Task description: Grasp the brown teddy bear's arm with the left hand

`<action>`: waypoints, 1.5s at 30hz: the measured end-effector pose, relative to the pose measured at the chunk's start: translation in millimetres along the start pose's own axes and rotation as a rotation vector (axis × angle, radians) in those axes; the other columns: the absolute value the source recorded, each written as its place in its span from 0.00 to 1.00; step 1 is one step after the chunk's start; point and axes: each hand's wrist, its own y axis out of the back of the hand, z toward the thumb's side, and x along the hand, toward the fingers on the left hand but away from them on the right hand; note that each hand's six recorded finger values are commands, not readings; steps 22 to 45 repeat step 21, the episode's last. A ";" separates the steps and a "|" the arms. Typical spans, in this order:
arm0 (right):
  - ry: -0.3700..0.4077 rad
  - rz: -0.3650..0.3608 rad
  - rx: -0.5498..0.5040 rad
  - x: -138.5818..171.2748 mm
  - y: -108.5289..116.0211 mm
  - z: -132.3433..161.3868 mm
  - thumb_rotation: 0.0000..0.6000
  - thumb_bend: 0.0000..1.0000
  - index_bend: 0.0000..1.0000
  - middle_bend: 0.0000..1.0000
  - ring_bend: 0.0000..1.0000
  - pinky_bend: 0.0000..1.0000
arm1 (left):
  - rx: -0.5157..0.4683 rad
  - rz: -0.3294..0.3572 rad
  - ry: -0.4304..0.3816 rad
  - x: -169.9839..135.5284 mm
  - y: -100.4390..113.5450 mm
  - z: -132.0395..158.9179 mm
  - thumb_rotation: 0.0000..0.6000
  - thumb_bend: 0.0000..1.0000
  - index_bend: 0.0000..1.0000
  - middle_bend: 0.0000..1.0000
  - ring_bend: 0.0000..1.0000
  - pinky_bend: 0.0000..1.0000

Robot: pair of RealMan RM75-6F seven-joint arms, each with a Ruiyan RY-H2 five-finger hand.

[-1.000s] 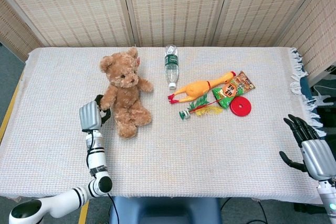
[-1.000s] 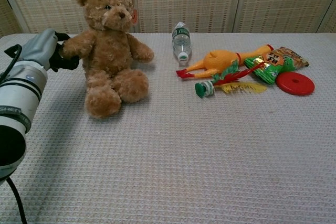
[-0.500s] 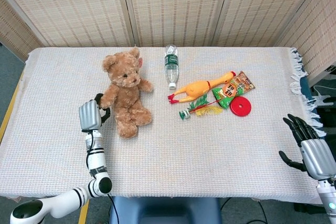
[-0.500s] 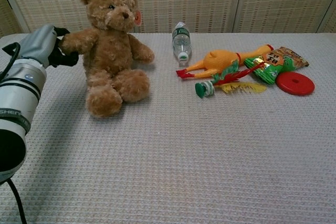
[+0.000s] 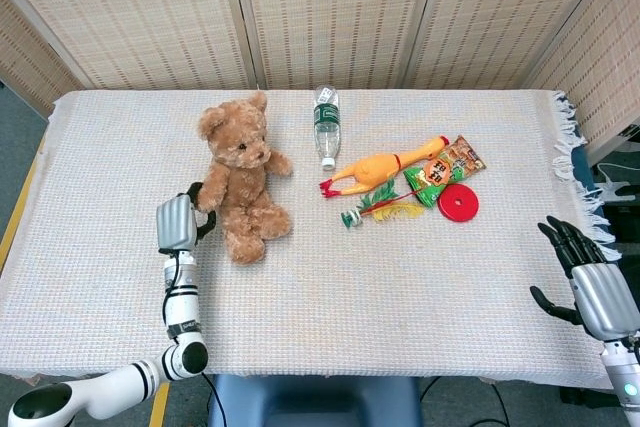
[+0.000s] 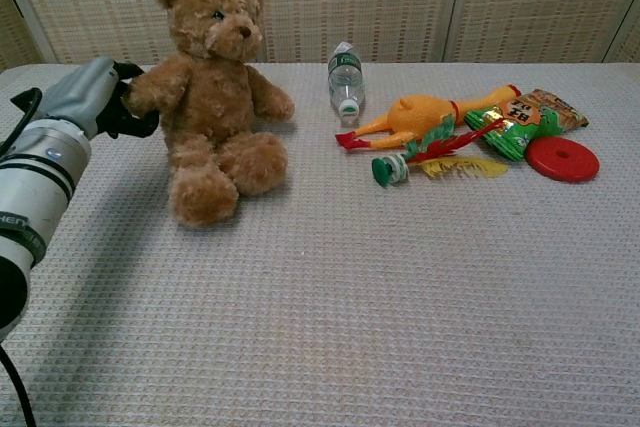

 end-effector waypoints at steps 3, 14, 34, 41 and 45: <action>0.002 0.003 -0.001 0.2 -0.1 0.2 1.00 0.19 0.00 0.00 0.00 0.13 | 0.009 -0.003 -0.051 -5.0 4.3 0.4 1.00 0.43 0.00 0.04 0.12 0.46; -0.005 0.000 0.006 1.1 -1.4 0.5 1.00 0.19 0.00 0.00 0.00 0.13 | 0.200 -0.100 -0.193 -67.0 32.2 -51.5 1.00 0.41 0.00 0.00 0.05 0.38; -0.012 0.008 0.035 0.9 -8.1 2.0 1.00 0.19 0.00 0.00 0.00 0.13 | 0.253 -0.088 -0.186 -123.4 76.6 -100.8 1.00 0.41 0.00 0.03 0.07 0.38; -0.012 0.008 0.035 0.9 -8.1 2.0 1.00 0.19 0.00 0.00 0.00 0.13 | 0.253 -0.088 -0.186 -123.4 76.6 -100.8 1.00 0.41 0.00 0.03 0.07 0.38; -0.012 0.008 0.035 0.9 -8.1 2.0 1.00 0.19 0.00 0.00 0.00 0.13 | 0.253 -0.088 -0.186 -123.4 76.6 -100.8 1.00 0.41 0.00 0.03 0.07 0.38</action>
